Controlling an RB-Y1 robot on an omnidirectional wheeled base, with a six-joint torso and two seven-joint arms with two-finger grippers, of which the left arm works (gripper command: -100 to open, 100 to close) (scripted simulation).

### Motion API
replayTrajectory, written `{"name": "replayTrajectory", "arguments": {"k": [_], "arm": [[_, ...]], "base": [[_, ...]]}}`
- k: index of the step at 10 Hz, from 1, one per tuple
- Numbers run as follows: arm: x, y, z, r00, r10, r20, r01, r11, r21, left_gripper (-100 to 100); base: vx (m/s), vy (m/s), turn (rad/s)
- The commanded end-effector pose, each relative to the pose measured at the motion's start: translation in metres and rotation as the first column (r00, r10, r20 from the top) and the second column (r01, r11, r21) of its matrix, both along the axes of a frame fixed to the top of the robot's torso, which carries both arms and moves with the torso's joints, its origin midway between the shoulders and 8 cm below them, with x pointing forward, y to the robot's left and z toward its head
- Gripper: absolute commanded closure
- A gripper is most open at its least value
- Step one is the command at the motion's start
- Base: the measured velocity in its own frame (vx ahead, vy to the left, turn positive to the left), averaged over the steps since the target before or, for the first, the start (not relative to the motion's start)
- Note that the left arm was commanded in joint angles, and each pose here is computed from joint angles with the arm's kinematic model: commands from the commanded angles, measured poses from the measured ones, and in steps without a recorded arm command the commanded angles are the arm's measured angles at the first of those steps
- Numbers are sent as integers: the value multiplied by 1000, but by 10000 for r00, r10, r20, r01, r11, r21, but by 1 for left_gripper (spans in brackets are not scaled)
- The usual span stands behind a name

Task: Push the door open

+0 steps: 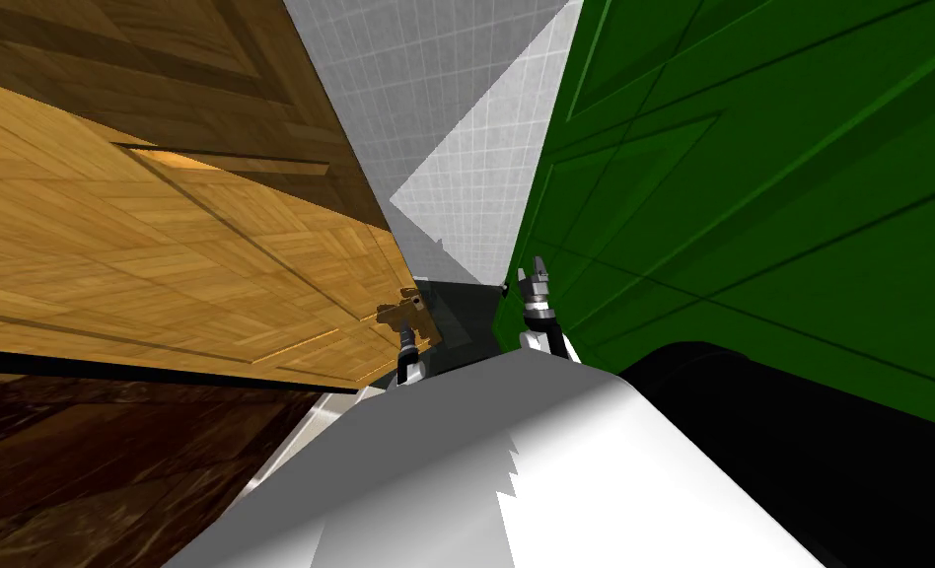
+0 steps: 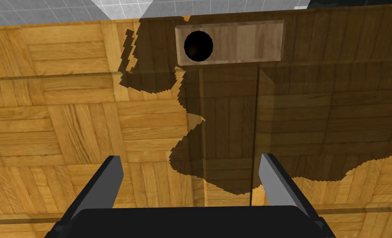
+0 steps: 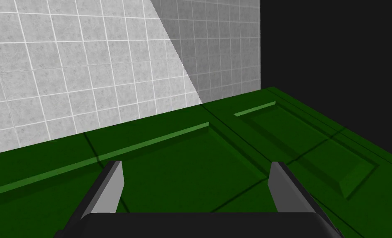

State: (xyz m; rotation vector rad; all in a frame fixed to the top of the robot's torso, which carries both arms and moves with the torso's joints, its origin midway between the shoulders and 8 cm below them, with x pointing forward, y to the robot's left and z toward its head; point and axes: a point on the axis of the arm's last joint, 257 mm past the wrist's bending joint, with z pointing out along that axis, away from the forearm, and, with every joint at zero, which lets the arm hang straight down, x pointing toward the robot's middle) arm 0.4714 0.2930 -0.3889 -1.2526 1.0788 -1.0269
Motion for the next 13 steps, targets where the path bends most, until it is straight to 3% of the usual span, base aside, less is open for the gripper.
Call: {"name": "replayTrajectory", "arguments": {"k": [1, 2, 4, 9, 13], "arm": [[3, -20, -2, 10000, -51, -25, 51, 9995, -297, -100], [3, -30, -2, 10000, -76, -31, 75, 9989, -464, -100], [3, -9, -1, 10000, 17, -10, -17, 9999, -107, -100], [0, 10, 2, 9998, 190, 66, -191, 9997, 143, -100], [-3, 1, -1, 9995, 288, 103, -287, 9995, -140, -100]], "base": [[-175, -96, 77], [-126, -109, 34], [34, -12, -12], [237, 44, -31], [243, 39, -36]]}}
